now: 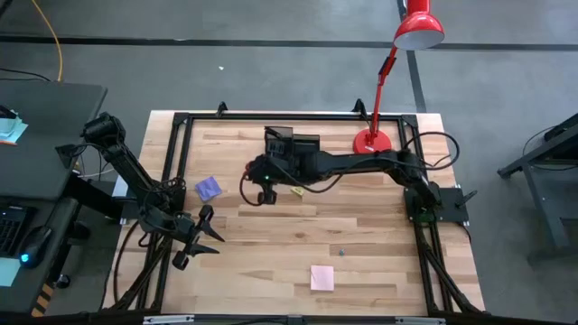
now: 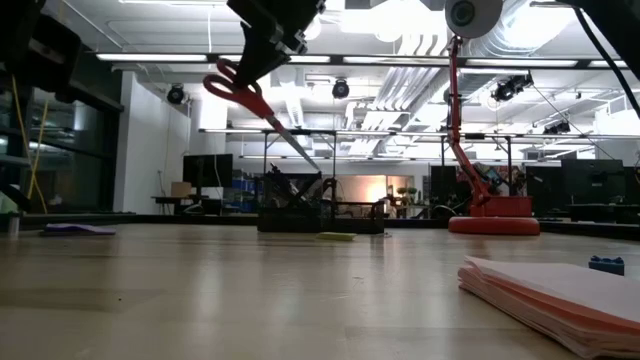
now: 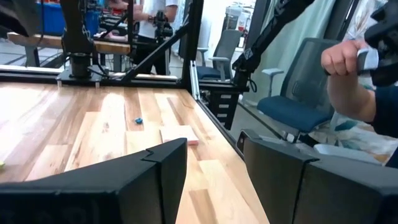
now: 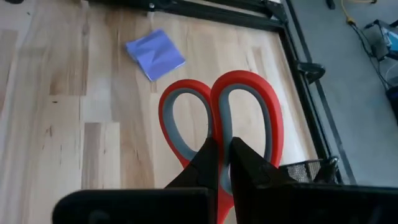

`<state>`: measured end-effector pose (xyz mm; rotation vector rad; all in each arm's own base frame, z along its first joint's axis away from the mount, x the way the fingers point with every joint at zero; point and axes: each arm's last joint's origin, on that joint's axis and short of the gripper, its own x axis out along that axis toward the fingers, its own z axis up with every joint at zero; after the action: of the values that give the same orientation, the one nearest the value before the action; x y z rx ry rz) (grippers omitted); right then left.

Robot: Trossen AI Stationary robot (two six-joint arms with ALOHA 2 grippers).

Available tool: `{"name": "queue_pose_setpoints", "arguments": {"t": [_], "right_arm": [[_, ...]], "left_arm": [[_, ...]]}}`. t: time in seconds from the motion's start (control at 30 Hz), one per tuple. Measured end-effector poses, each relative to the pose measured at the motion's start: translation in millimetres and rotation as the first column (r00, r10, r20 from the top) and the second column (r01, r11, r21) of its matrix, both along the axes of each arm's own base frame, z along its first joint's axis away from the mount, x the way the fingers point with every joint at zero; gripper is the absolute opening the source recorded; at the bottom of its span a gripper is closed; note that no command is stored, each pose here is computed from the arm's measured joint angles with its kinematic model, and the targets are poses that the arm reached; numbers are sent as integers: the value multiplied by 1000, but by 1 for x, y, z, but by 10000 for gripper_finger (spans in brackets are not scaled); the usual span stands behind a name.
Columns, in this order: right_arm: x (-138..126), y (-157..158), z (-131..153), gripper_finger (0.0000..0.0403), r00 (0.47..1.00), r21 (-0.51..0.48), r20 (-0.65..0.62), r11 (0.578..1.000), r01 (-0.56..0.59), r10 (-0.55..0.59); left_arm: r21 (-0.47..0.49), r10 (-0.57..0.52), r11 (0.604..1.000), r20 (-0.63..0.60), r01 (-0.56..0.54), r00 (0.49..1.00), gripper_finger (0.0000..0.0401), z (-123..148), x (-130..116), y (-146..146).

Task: Pick and place office supplies into organizer
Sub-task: Put the orange scissor into the desk organizer

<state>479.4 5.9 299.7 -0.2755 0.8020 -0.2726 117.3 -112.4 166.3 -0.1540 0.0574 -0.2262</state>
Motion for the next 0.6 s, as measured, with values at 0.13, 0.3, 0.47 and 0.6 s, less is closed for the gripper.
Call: {"name": "queue_pose_setpoints", "arguments": {"t": [0.13, 0.3, 0.47, 0.6], "right_arm": [[0, -6, 3, 0, 1000, -21, 4, 1000, -5, 5], [5, -11, 12, 0, 995, -23, 94, 999, -41, 43], [7, -12, 14, 0, 990, 2, 133, 999, -50, 50], [14, 3, 3, 0, 969, -4, 238, 997, -71, 70]], "left_arm": [[4, 0, 1000, -7, 0, 1000, 150, -1, 0, 0], [9, 0, 1000, -12, 0, 1000, 150, -2, 0, 0], [7, 0, 1000, -13, 0, 1000, 150, -2, 0, 0], [6, 5, 1000, -11, -5, 1000, 150, -1, 0, 0]]}}
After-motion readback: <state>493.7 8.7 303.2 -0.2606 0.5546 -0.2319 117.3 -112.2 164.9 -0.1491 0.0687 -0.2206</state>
